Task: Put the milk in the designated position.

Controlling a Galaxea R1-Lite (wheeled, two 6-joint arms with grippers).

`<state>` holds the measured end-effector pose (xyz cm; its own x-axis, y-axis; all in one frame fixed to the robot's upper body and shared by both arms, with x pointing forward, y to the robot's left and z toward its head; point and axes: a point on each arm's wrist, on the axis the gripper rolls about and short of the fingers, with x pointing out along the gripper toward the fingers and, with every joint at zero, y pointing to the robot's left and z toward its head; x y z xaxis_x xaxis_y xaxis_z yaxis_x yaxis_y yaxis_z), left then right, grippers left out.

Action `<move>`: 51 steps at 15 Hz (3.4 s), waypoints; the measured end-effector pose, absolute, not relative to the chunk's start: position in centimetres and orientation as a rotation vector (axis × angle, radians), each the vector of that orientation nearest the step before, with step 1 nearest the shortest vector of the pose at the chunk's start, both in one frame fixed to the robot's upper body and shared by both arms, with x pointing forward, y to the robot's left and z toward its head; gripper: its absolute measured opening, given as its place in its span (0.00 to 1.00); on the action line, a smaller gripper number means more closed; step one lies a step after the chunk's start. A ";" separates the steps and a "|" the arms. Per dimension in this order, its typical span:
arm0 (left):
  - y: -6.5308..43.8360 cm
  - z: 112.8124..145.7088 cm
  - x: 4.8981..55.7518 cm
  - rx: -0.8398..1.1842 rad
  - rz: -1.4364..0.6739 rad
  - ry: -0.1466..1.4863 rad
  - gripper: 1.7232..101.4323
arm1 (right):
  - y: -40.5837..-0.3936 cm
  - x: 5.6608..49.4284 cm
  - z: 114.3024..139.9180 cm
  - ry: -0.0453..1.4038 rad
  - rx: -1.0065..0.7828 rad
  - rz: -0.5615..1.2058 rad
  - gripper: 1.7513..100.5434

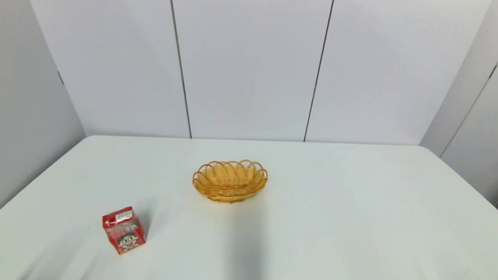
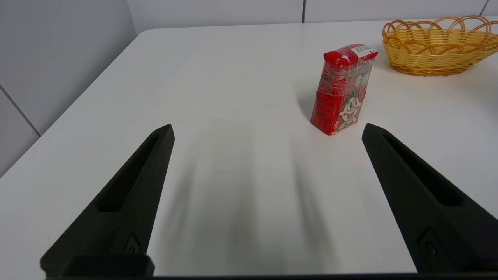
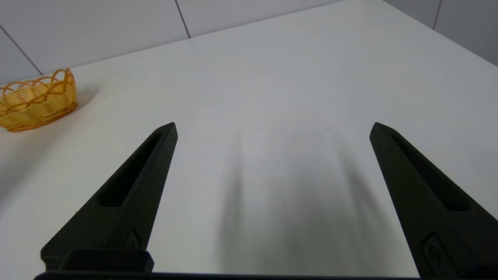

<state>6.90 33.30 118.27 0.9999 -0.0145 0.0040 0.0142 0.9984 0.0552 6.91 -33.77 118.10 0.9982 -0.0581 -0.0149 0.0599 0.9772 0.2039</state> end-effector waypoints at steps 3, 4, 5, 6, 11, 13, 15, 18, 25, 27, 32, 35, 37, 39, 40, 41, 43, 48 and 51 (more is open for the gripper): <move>33.3 118.3 6.9 0.055 -0.015 -0.004 0.96 | -33.8 6.9 118.1 0.009 0.206 -0.059 0.97; 33.3 118.3 6.9 0.055 -0.014 -0.004 0.96 | -33.8 6.9 118.1 0.009 0.205 -0.060 0.97; 33.3 118.3 6.9 0.055 -0.014 -0.004 0.96 | -33.8 6.9 118.1 0.009 0.206 -0.059 0.97; 33.3 118.3 6.9 0.055 -0.014 -0.004 0.96 | -33.8 6.9 118.1 0.009 0.206 -0.059 0.97; 33.3 118.3 6.9 0.017 0.000 -0.003 0.96 | -33.8 6.9 118.1 0.010 0.205 -0.059 0.97; 33.3 118.3 6.9 -0.009 0.003 -0.007 0.96 | -33.8 6.9 118.1 0.009 0.206 -0.060 0.97; 33.3 118.4 7.0 -0.005 0.006 0.008 0.96 | -33.8 6.9 118.1 0.009 0.206 -0.059 0.97; 33.3 121.1 7.7 0.057 0.007 0.057 0.96 | -33.8 6.9 118.1 0.009 0.206 -0.060 0.97; 33.1 130.2 17.6 0.271 -0.185 0.260 0.96 | -33.8 6.9 118.1 0.009 0.206 -0.059 0.97; 32.7 130.1 21.2 0.316 -0.397 0.304 0.96 | -33.8 6.9 118.1 0.009 0.206 -0.059 0.97; 33.5 127.3 26.2 0.359 -0.870 0.274 0.96 | -33.8 6.9 118.1 0.009 0.205 -0.059 0.97; 35.7 125.8 27.6 0.372 -0.916 0.231 0.96 | -33.8 6.9 118.1 0.009 0.206 -0.059 0.97; 37.2 124.5 28.2 0.388 -0.928 0.205 0.96 | -33.8 6.9 118.1 0.009 0.205 -0.060 0.97; 38.2 123.3 28.6 0.371 -0.957 0.185 0.96 | -33.8 6.9 118.1 0.009 0.205 -0.060 0.97; 38.4 122.6 28.8 0.345 -0.972 0.189 0.96 | -33.8 6.9 118.1 0.009 0.206 -0.060 0.97; 38.5 122.1 28.8 0.320 -0.980 0.199 0.96 | -33.8 6.9 118.1 0.009 0.206 -0.059 0.97; 38.6 121.4 28.8 0.291 -0.986 0.219 0.96 | -33.8 6.9 118.1 0.009 0.205 -0.059 0.97; 38.2 119.9 27.8 0.204 -1.012 0.282 0.96 | -33.8 6.9 118.1 0.009 0.205 -0.060 0.97; 37.9 119.2 27.6 0.193 -1.027 0.298 0.96 | -33.8 6.9 118.1 0.009 0.206 -0.060 0.97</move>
